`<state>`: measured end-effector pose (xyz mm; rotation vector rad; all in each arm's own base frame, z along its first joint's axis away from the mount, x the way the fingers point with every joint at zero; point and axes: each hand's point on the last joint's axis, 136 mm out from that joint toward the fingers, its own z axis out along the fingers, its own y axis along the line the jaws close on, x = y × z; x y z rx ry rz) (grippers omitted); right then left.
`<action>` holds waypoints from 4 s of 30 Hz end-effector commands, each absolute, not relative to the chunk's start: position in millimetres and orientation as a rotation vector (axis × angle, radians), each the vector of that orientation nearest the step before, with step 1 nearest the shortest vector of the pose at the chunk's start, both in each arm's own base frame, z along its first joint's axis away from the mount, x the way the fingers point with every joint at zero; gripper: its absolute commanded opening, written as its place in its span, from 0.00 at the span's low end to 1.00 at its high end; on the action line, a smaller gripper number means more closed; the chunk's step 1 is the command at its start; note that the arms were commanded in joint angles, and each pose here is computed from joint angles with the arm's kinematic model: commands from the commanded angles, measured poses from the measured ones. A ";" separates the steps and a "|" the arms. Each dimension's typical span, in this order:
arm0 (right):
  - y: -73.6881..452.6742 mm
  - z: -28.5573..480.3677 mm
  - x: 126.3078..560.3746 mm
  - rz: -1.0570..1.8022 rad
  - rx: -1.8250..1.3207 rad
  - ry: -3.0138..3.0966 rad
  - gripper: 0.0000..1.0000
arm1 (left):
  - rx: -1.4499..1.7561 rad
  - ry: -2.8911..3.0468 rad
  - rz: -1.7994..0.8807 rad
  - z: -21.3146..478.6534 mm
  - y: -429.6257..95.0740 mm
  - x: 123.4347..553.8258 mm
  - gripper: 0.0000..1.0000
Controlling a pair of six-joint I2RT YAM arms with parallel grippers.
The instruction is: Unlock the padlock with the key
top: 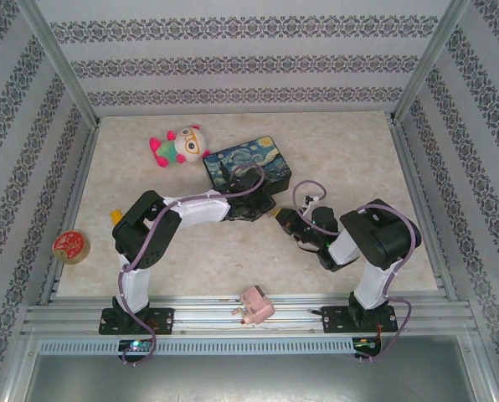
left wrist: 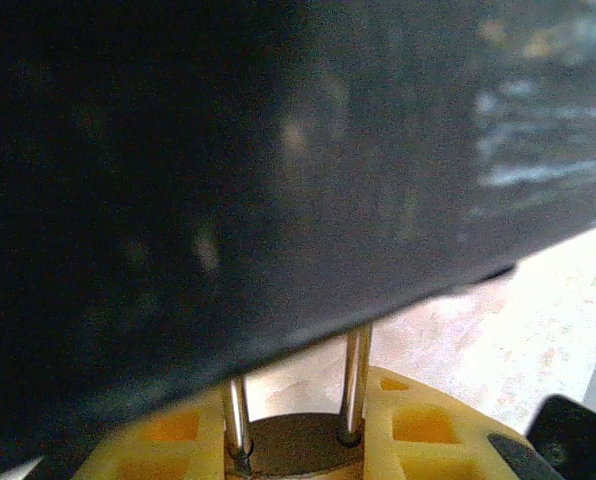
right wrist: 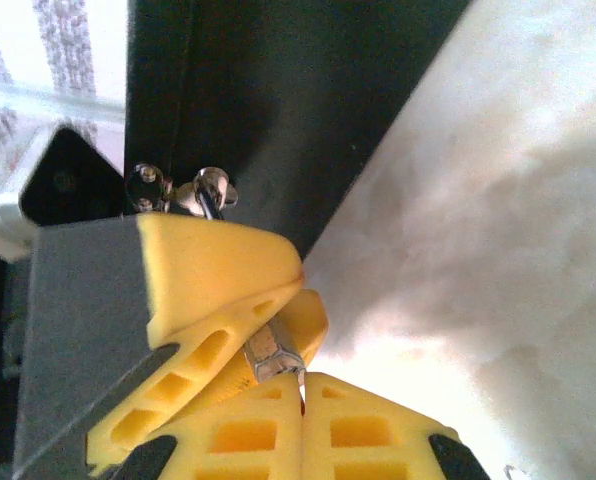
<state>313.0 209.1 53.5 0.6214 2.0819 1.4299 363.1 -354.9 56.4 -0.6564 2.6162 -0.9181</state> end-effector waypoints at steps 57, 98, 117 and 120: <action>160.8 98.3 304.7 1.142 0.857 2.053 0.47 | -0.480 2.314 -1.325 101.3 -371.2 349.8 0.10; 145.2 79.6 277.2 0.428 0.164 2.434 0.38 | -0.089 2.485 -0.822 58.6 -359.6 362.7 0.62; 97.5 98.0 270.8 0.328 0.302 2.397 0.54 | -0.018 2.431 -0.547 70.0 -368.2 365.5 0.66; 91.4 102.8 266.8 0.317 0.316 2.381 0.57 | -0.021 2.442 -0.544 62.7 -368.0 380.2 0.67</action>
